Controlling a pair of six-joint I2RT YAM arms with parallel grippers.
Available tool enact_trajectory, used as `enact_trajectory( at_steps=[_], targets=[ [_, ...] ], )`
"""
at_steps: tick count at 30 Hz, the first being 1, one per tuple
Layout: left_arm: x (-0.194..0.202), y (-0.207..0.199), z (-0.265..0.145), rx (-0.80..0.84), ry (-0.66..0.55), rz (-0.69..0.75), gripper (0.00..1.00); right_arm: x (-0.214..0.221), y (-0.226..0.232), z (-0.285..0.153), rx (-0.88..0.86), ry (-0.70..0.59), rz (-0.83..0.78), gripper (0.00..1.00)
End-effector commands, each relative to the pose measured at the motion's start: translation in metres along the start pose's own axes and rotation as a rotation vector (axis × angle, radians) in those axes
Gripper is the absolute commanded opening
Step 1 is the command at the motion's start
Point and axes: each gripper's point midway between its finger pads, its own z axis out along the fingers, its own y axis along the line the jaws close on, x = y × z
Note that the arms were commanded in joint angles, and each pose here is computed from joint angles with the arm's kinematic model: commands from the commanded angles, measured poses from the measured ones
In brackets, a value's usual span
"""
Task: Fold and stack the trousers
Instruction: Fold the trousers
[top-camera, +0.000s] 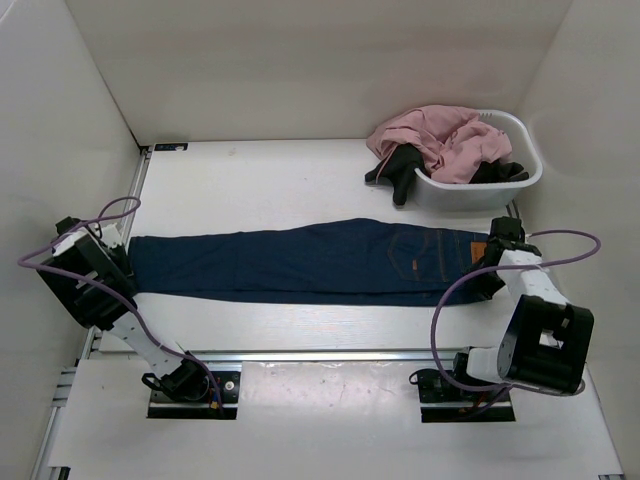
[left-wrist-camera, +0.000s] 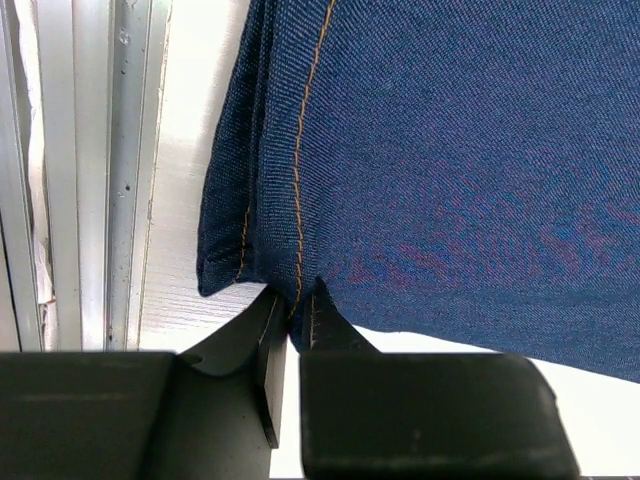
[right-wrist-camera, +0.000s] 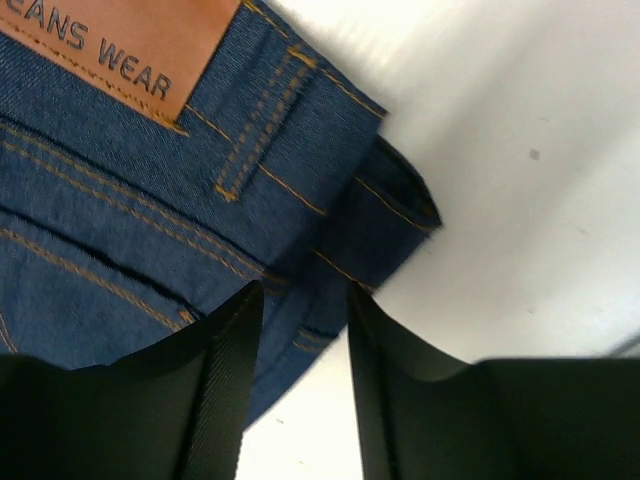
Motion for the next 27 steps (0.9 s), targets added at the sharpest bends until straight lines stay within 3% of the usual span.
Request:
enact_trajectory(
  at_steps=[1,9,17,19,20,21,27],
  targets=[
    [0.006,-0.003,0.004,0.013,0.001,0.020,0.14,-0.013,0.021,0.006,-0.070,-0.021,0.020,0.43],
    [0.007,-0.003,0.001,0.013,0.000,0.029,0.14,-0.029,0.021,0.010,-0.026,-0.067,0.033,0.39],
    [0.008,-0.001,-0.003,-0.005,0.007,0.030,0.14,-0.019,0.009,0.028,0.059,-0.019,0.036,0.38],
    [0.008,-0.001,-0.003,-0.005,0.007,0.030,0.14,-0.019,0.006,0.030,0.072,-0.031,0.048,0.30],
    [0.011,-0.002,-0.003,-0.001,0.015,0.028,0.14,-0.021,0.004,0.030,0.084,-0.042,0.048,0.18],
    [0.010,0.000,-0.006,-0.014,0.011,0.040,0.14,-0.022,0.003,0.030,0.092,-0.049,0.057,0.13],
    [0.002,0.003,-0.015,-0.031,-0.003,0.053,0.14,-0.038,0.000,0.013,0.116,-0.097,0.051,0.00]
  ],
)
